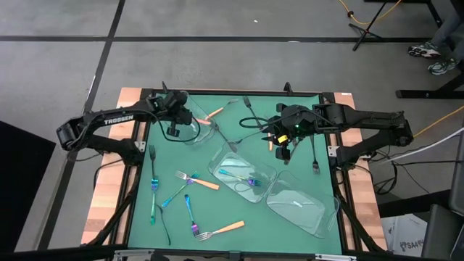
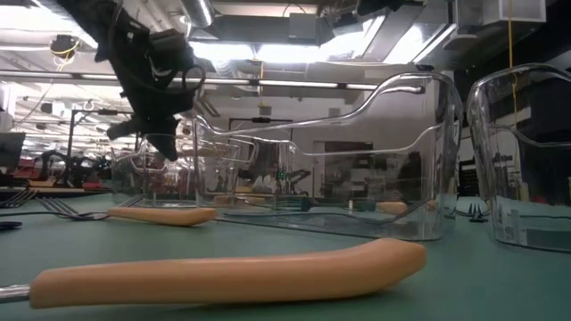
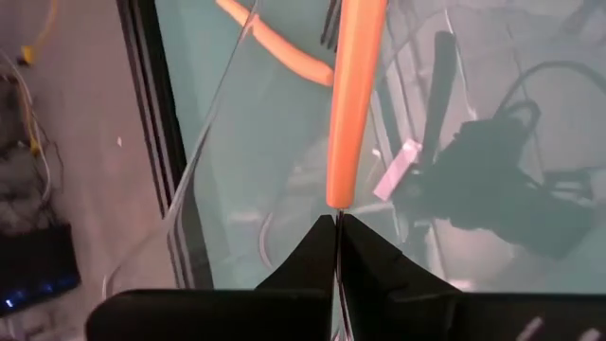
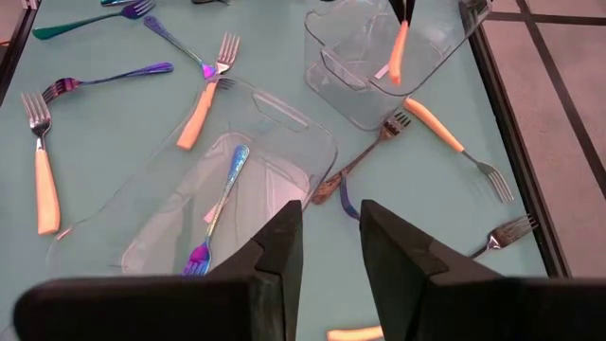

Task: Sort silverware by color (type)
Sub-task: Put the yellow fork into the top transparent bin

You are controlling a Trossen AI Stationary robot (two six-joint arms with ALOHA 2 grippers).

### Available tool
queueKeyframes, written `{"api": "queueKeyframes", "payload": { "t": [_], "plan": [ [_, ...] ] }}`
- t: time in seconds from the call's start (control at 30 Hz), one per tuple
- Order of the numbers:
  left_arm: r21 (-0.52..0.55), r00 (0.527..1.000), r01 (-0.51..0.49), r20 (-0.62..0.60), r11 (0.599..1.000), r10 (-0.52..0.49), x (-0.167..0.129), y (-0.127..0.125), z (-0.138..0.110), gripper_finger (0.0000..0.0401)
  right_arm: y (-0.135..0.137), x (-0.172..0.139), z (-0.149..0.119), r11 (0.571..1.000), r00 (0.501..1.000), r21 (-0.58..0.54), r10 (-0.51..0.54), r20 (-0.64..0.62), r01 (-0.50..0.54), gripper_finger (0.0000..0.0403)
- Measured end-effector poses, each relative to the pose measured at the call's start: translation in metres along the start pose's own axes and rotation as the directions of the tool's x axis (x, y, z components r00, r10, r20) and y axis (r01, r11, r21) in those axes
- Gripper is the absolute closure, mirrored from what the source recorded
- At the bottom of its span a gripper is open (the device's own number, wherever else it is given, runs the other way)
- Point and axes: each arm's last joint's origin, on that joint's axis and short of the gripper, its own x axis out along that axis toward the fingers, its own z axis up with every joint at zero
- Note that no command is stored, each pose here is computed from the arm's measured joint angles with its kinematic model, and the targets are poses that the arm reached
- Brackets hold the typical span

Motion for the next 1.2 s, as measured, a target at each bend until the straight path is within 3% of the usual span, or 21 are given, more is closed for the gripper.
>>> {"api": "queueKeyframes", "payload": {
  "t": [0.73,1.03,1.2],
  "plan": [
    [-0.087,0.996,0.072,0.06,0.994,-0.067,0.011,0.012,-0.023,0.0399,0.0,0.0,0.0,1.0,1.0,0.0,0.0,0.0,0.0,0.0307],
    [-0.041,0.956,0.286,-0.063,0.957,-0.288,0.037,0.028,-0.012,0.04,0.0,0.0,0.0,1.0,1.0,0.0,0.0,0.001,0.0,0.0307],
    [-0.046,0.935,0.339,-0.095,0.94,-0.342,0.055,0.031,-0.009,0.04,0.0,0.0,0.0,1.0,1.0,0.0,0.0,0.002,0.0,0.0307]
  ]
}}
